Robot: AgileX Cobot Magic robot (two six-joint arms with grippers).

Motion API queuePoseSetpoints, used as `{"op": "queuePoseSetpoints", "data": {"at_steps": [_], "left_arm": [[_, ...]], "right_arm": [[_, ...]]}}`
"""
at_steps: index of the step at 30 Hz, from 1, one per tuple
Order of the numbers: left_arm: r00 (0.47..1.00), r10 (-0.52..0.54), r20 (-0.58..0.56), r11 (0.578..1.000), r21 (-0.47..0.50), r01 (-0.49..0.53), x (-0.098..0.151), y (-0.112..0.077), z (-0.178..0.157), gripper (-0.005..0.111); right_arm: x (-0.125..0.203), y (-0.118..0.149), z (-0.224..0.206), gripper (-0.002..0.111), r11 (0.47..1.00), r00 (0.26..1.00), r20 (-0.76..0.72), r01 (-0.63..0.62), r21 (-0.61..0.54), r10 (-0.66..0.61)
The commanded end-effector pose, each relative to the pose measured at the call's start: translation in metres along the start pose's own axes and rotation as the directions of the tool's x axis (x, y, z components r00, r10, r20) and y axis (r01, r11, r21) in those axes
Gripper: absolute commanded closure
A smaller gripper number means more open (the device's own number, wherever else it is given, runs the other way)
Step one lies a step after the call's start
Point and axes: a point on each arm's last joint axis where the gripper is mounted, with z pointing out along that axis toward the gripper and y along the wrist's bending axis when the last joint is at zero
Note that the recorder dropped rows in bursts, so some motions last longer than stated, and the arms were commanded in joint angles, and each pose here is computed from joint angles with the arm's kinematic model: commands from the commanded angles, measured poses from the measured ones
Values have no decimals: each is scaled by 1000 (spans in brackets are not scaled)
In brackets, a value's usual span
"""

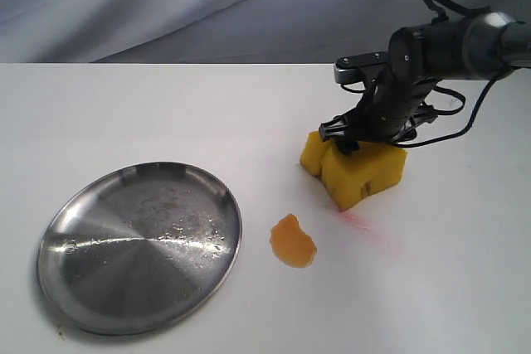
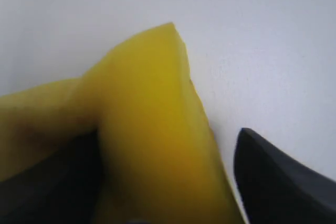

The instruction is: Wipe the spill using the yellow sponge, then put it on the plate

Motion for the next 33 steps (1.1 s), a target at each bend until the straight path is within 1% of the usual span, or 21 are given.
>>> {"op": "queuePoseSetpoints", "data": {"at_steps": [1,4,6,10,14,17,20,26,29,31,33], "left_arm": [[1000,-16,11,1000,-6,16,-2,1,0,107],[1000,-16,11,1000,-6,16,-2,1,0,107],[1000,-16,11,1000,-6,16,-2,1,0,107],[1000,-16,11,1000,-6,16,-2,1,0,107],[1000,-16,11,1000,-6,16,-2,1,0,107],[1000,-16,11,1000,-6,16,-2,1,0,107],[1000,-16,11,1000,-6,16,-2,1,0,107],[1000,-16,11,1000,-6,16,-2,1,0,107],[1000,-16,11,1000,-6,16,-2,1,0,107],[1000,-16,11,1000,-6,16,-2,1,0,107],[1000,-16,11,1000,-6,16,-2,1,0,107]], "right_arm": [[30,-2,30,82,999,970,-242,42,26,-34],[31,-3,22,108,999,965,-260,42,28,-33],[27,-3,7,108,999,970,-241,36,30,-28],[15,3,-43,108,999,988,-146,46,25,-42],[13,24,-93,108,995,993,-67,100,9,-99],[20,42,-116,108,990,990,-6,142,-11,-142],[32,60,-121,108,988,989,12,150,-45,-150],[54,100,-108,108,988,996,63,74,-138,-66],[62,114,-101,108,987,994,107,55,-154,-38],[64,118,-98,108,986,992,127,30,-163,-9],[66,122,-94,108,986,992,125,27,-167,-6]]}}
